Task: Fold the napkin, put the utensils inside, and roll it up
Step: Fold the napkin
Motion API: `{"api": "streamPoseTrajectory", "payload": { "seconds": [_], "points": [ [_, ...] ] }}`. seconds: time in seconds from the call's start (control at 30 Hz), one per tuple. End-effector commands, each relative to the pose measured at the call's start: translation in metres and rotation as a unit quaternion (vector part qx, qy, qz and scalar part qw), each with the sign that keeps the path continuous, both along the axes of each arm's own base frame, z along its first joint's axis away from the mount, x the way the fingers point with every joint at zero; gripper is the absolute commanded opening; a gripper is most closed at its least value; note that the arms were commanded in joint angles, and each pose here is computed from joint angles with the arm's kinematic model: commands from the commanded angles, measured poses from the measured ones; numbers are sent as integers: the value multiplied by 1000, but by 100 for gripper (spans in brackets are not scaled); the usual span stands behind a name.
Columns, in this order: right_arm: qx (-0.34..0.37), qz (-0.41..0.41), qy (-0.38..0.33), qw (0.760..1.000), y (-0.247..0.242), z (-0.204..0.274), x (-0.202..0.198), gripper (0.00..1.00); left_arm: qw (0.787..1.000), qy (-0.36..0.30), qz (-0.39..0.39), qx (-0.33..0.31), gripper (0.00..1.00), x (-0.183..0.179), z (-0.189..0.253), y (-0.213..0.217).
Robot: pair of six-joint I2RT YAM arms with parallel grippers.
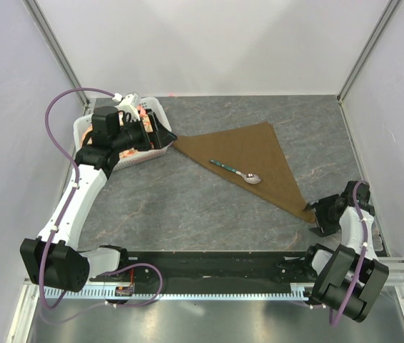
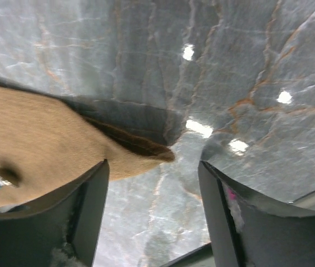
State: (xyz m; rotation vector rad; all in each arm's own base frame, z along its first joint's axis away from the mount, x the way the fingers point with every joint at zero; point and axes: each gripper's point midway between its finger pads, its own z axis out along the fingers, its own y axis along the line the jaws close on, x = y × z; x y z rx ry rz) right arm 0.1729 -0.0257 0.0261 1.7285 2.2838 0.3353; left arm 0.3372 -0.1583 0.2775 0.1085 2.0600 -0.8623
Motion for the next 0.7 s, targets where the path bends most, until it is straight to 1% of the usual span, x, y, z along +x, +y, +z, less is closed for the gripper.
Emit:
{"api": "streamPoseTrajectory", "payload": {
  "seconds": [0.0, 0.1, 0.43, 0.57, 0.67],
  "points": [
    [19, -26, -39, 999, 3, 12, 13, 77, 1000, -9, -2, -17, 100, 3, 9, -2],
    [26, -31, -36, 999, 5, 8, 13, 80, 1000, -9, -2, -18, 100, 3, 8, -2],
    [24, -61, -34, 997, 1, 3, 14, 80, 1000, -10, -3, -19, 100, 2, 9, -2],
    [27, -70, -28, 997, 2, -3, 11, 78, 1000, -10, -3, -19, 100, 2, 10, -2],
    [26, -76, -25, 996, 3, -6, 7, 74, 1000, -11, -3, -20, 100, 2, 10, -3]
  ]
}}
